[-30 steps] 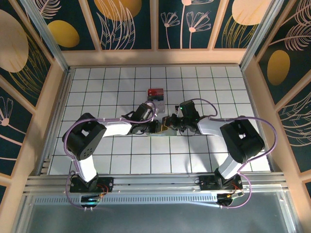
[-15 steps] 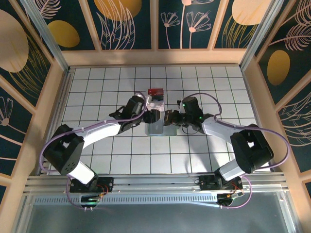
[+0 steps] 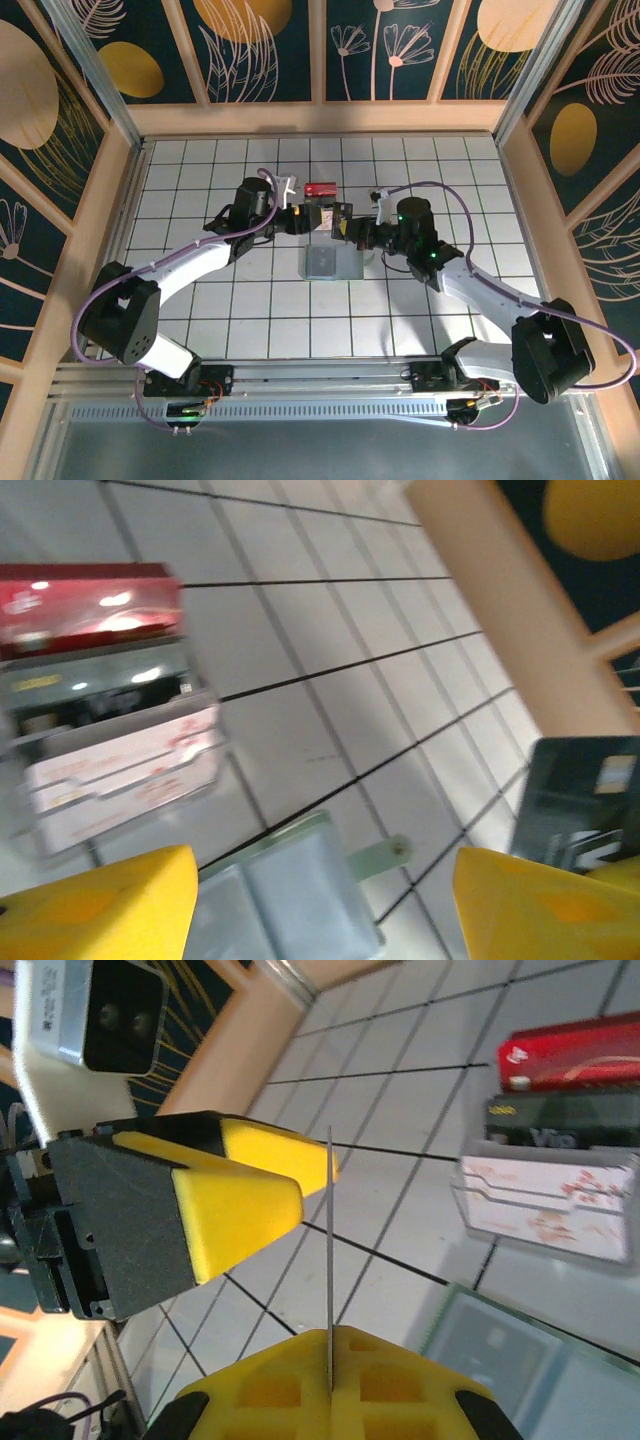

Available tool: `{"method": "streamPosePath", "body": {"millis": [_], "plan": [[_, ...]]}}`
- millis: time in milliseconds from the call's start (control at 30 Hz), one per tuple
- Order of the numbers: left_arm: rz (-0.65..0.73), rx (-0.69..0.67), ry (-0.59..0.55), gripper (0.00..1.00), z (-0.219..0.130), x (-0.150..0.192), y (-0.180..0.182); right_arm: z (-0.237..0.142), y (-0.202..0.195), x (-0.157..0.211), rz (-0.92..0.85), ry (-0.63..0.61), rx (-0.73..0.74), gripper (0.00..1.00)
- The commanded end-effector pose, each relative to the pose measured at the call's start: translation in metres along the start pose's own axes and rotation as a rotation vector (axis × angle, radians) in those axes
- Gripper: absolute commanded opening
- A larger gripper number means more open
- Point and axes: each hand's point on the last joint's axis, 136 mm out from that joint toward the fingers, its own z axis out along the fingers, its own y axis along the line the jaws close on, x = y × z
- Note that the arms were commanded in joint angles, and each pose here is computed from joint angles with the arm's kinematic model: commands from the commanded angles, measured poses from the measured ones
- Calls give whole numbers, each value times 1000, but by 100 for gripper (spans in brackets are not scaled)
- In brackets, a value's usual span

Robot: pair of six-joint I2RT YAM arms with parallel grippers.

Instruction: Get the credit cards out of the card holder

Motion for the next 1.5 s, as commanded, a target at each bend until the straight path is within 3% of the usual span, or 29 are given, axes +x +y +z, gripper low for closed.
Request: {"method": "streamPosePath", "body": {"millis": [0,400,633,767,1067,1133,1267,1467], "plan": [[32,239,-45,64,-10,-22,-51,-5,24,-13,-55,-67,-124,0],[57,317,-57,54,-22,-19,-67,1,42,-14,-56,-57,-266,0],[67,393,-63,28,-28,-20,-80,-4,46,-17,-64,-68,-271,0],[56,456,-65,26,-32,-18,-88,-10,55,-20,-85,-86,-309,0],[42,519,-81,3,-40,-20,-99,-15,64,-26,-93,-109,-368,0],[30,535,-86,4,-41,-20,-100,-17,66,-29,-96,-119,-381,0],[10,544,-70,19,-38,-17,-99,-20,74,-33,-107,-127,-427,0],[4,575,-69,14,-38,-18,-102,-15,76,-30,-95,-98,-452,0]]}}
